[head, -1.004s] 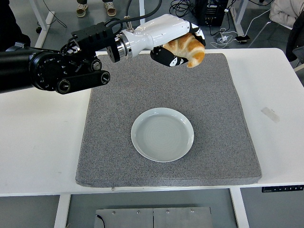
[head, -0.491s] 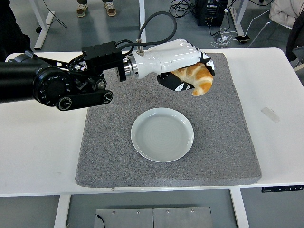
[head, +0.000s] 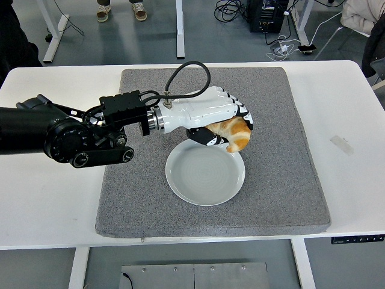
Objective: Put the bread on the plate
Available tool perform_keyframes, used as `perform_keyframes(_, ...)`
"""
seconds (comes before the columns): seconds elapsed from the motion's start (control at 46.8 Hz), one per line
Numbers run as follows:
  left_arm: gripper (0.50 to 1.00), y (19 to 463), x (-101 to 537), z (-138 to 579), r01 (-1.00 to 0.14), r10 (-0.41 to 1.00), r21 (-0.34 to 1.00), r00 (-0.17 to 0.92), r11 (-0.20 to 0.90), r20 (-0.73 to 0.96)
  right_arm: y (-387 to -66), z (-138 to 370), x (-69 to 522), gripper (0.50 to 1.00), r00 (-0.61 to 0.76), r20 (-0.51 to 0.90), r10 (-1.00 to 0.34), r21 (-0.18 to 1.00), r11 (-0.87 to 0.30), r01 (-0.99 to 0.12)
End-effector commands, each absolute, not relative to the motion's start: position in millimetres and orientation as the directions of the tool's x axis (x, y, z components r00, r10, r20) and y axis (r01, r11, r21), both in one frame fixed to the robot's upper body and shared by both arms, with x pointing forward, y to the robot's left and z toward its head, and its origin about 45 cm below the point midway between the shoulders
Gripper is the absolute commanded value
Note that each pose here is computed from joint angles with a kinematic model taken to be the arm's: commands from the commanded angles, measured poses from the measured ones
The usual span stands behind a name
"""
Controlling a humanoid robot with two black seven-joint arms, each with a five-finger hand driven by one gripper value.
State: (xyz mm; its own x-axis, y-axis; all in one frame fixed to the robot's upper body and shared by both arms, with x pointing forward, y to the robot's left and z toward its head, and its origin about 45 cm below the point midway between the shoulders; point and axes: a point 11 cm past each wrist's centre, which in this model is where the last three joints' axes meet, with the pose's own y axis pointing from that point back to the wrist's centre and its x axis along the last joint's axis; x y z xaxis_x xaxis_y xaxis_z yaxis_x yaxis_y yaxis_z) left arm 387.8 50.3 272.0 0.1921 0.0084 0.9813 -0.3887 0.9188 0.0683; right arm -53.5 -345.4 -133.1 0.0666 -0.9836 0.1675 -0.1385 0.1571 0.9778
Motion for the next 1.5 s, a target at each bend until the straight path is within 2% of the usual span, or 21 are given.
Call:
perform_keyframes(0.0,0.500,53.8,383.8,260.0,-0.388,-0.004,0.089,0.215,0.917,0.977,-345.4,-133.1,-53.6,1.000,0.067,0.168,-0.984,0.978,0.157,-0.138)
perform_keyframes(0.577,0.500,77.2,365.5,207.1,-0.368,-0.113,0.221,0.294,0.903,0.949,-345.4,-133.1,-53.6,1.000,0.067,0.168,-0.984,0.978,0.157,-0.138)
perform_keyframes(1.474,0.500,87.2,377.5,184.7,-0.424,-0.115,0.233,0.285,0.875,0.951,-344.9,-133.1,-53.5,1.000,0.066,0.166,-0.984,0.978,0.156,-0.138)
